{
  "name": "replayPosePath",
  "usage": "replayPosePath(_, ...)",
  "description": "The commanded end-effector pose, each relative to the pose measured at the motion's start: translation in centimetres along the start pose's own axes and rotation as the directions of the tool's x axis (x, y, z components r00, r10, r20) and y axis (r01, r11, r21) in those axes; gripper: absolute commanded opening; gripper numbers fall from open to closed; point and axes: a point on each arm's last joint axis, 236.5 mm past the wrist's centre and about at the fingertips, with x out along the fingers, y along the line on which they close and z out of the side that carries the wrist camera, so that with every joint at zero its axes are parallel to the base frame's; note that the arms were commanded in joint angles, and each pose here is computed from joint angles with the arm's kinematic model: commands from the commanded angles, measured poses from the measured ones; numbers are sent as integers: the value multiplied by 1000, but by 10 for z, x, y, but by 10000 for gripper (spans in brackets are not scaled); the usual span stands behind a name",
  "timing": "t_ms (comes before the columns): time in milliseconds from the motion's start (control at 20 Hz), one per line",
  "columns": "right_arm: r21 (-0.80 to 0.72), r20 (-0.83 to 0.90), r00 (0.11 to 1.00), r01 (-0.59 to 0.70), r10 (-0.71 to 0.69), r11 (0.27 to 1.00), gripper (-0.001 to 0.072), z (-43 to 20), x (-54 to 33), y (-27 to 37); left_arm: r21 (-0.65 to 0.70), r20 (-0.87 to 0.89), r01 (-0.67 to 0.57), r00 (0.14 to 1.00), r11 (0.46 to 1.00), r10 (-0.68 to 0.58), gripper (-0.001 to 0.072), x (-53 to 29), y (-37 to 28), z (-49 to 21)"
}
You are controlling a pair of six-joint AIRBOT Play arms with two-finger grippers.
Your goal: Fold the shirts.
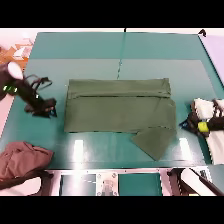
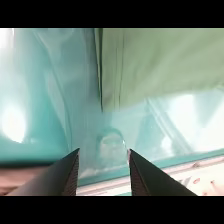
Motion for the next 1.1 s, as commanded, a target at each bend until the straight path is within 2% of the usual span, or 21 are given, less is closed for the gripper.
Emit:
replayPosePath(0, 98, -15, 1000, 17, -15, 995, 351, -58, 25, -20, -3, 123, -2, 992, 1000, 3, 519, 29, 5, -38)
replayPosePath(50, 101, -5, 1000, 16, -16, 995, 365, -59, 26, -21, -35, 141, 16, 990, 999, -11, 669, 41, 4, -42)
replayPosePath(250, 97, 25, 1000, 15, -18, 995, 365, -51, 23, -20, -124, 232, 252, 948, 960, -219, 669, 82, -32, -32)
replayPosePath(350, 96, 47, 999, 17, -22, 995, 365, -46, 23, -21, -155, 329, 320, 909, 935, -256, 668, 86, -37, -13)
replayPosePath(600, 98, 90, 996, 17, -25, 995, 365, -36, 23, -22, -175, 458, 337, 860, 925, -226, 667, 76, -30, 17)
replayPosePath(1050, 109, 139, 990, -14, -2, 994, 365, -24, 21, -16, -295, 357, 387, 893, 874, -275, 668, 87, -50, -7)
